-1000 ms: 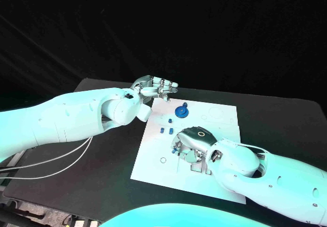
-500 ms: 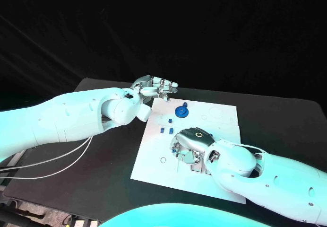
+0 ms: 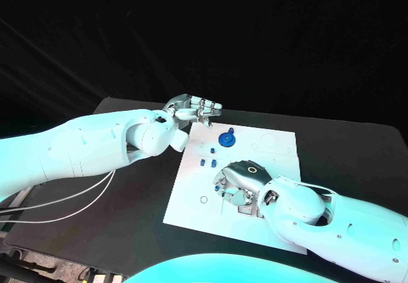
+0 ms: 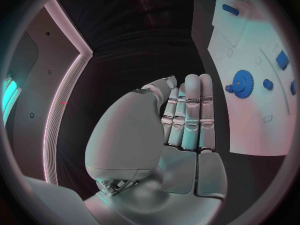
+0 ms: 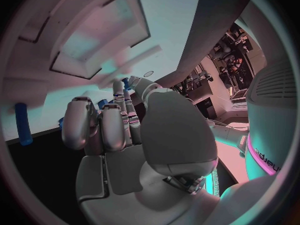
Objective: Assemble the parts on the task board
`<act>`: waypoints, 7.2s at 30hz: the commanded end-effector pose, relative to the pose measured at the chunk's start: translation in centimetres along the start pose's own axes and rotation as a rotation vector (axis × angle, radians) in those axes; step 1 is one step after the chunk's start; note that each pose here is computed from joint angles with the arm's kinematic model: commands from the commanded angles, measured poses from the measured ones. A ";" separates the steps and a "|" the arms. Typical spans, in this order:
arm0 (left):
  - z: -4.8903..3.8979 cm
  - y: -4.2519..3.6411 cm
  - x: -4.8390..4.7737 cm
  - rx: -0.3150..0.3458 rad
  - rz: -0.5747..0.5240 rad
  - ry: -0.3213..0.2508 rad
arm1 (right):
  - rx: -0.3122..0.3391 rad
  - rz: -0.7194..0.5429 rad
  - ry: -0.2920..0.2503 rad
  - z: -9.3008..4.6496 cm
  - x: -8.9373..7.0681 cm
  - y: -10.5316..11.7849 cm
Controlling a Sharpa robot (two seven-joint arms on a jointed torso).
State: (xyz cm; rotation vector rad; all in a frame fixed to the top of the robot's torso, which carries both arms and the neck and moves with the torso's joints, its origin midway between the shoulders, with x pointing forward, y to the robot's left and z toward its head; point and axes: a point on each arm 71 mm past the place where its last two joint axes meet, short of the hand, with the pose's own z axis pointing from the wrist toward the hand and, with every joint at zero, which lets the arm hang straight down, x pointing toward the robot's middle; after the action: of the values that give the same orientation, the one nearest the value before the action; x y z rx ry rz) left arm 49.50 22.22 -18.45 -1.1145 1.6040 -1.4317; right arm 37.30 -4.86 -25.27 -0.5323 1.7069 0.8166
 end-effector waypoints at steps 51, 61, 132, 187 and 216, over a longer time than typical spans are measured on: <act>-0.20 0.01 -0.47 -0.007 -0.003 0.013 | 0.238 -0.116 0.026 -4.4 -6.1 -8.1; -0.22 0.02 -0.45 -0.009 -0.003 0.015 | 0.229 -0.109 0.030 -3.9 -5.8 -7.9; 0.24 0.27 -0.06 -0.018 -0.005 0.026 | -0.073 0.069 -0.112 -2.0 -5.4 2.6; 0.08 0.28 -0.15 -0.022 -0.004 0.026 | -0.040 0.066 0.049 0.8 0.7 3.1; 0.15 0.32 -0.11 -0.027 -0.004 0.026 | -0.052 0.095 0.018 1.0 1.1 3.9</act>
State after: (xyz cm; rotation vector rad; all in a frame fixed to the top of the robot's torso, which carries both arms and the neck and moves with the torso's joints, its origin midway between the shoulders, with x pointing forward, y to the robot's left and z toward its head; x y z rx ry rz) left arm 49.67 22.51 -18.89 -1.1273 1.6365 -1.4179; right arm 34.89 -1.48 -25.65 -0.5101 1.7607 0.9275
